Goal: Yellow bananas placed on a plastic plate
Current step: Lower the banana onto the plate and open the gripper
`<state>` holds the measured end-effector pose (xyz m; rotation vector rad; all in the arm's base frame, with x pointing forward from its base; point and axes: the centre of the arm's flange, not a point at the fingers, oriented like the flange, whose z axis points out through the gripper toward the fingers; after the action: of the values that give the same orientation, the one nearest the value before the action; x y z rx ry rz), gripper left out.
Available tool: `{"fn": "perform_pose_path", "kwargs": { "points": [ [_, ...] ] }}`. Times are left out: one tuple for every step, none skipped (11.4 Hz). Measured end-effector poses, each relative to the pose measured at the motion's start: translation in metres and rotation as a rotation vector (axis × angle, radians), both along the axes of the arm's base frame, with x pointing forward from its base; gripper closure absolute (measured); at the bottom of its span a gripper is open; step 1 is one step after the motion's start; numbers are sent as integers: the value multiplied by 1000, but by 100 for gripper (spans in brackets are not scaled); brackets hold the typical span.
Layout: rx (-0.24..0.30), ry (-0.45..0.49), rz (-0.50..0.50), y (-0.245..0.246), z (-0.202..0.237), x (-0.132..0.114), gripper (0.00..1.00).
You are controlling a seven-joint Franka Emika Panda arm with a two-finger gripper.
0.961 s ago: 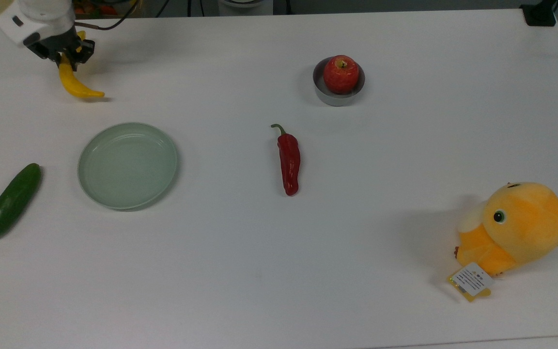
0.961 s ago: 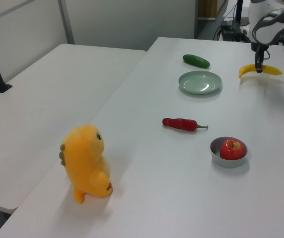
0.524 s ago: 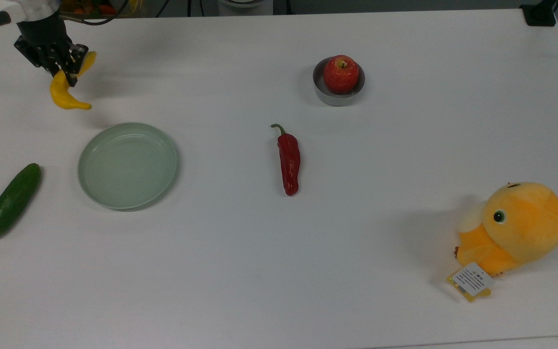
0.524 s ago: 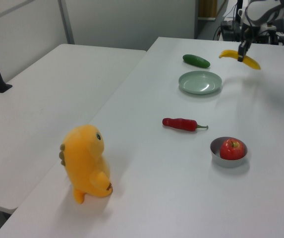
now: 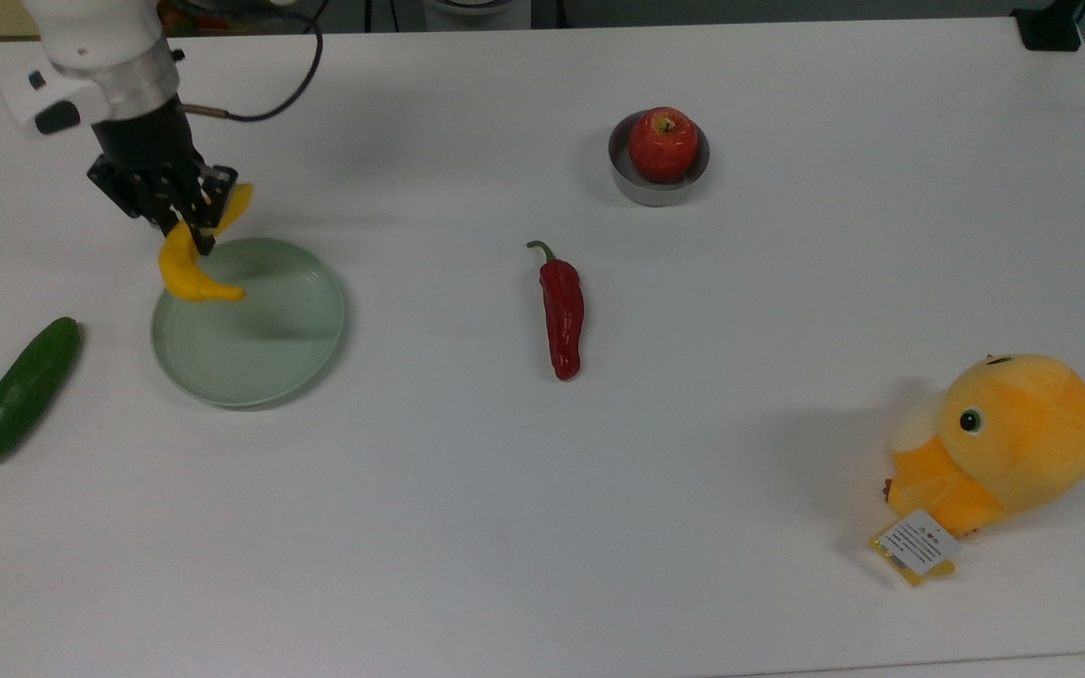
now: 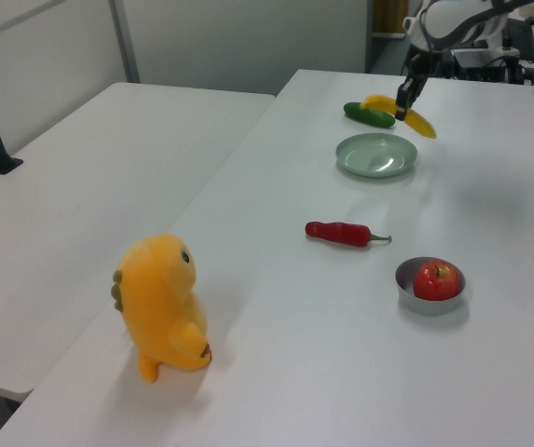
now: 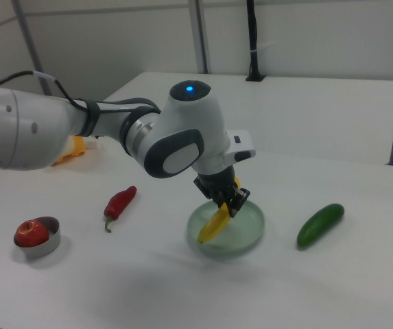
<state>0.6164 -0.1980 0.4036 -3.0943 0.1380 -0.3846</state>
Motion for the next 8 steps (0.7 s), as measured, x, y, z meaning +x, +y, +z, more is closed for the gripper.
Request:
{"fn": "perform_pose_path", "kwargs": {
  "points": [
    [0, 9, 2, 5, -8, 8, 73],
    [-9, 3, 7, 10, -20, 17, 73],
    [-19, -13, 13, 14, -27, 23, 73],
    [-23, -17, 20, 19, -36, 27, 73],
    [-23, -10, 22, 21, -45, 29, 73],
    [-24, -7, 20, 21, -49, 31, 73],
    [-25, -6, 19, 21, -51, 32, 73],
    [-26, -5, 18, 20, -53, 34, 73]
  ]
}}
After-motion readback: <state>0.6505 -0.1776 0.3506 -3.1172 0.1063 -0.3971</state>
